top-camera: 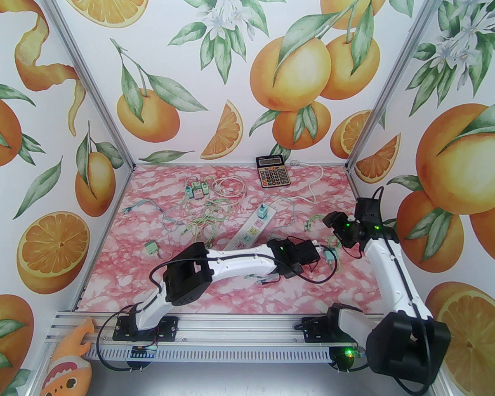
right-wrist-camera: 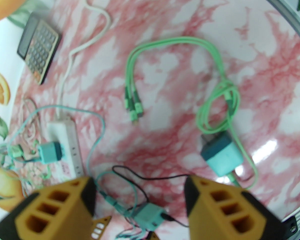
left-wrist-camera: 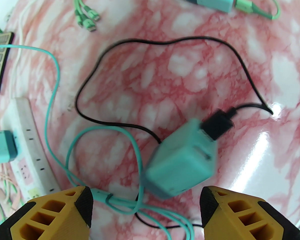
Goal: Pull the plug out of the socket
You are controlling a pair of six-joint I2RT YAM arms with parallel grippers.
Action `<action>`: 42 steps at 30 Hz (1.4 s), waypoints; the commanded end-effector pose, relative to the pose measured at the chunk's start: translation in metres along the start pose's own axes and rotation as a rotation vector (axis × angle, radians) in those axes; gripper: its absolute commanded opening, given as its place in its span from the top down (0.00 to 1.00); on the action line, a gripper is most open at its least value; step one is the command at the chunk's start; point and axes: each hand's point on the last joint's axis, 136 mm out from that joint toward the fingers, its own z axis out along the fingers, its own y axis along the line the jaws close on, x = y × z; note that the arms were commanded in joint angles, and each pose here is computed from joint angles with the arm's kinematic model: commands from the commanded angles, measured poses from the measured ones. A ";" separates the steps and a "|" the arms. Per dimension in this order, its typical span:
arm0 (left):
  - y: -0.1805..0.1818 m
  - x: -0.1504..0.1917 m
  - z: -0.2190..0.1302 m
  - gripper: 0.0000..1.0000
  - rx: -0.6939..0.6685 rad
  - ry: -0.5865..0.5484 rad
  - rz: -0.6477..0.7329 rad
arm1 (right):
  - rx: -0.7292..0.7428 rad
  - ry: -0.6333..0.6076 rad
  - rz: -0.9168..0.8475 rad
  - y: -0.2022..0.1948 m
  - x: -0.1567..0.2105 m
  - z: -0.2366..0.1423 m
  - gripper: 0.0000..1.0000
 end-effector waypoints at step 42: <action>0.208 0.016 0.067 0.51 0.073 -0.064 -0.566 | -0.118 0.332 -0.246 0.140 0.081 0.157 0.57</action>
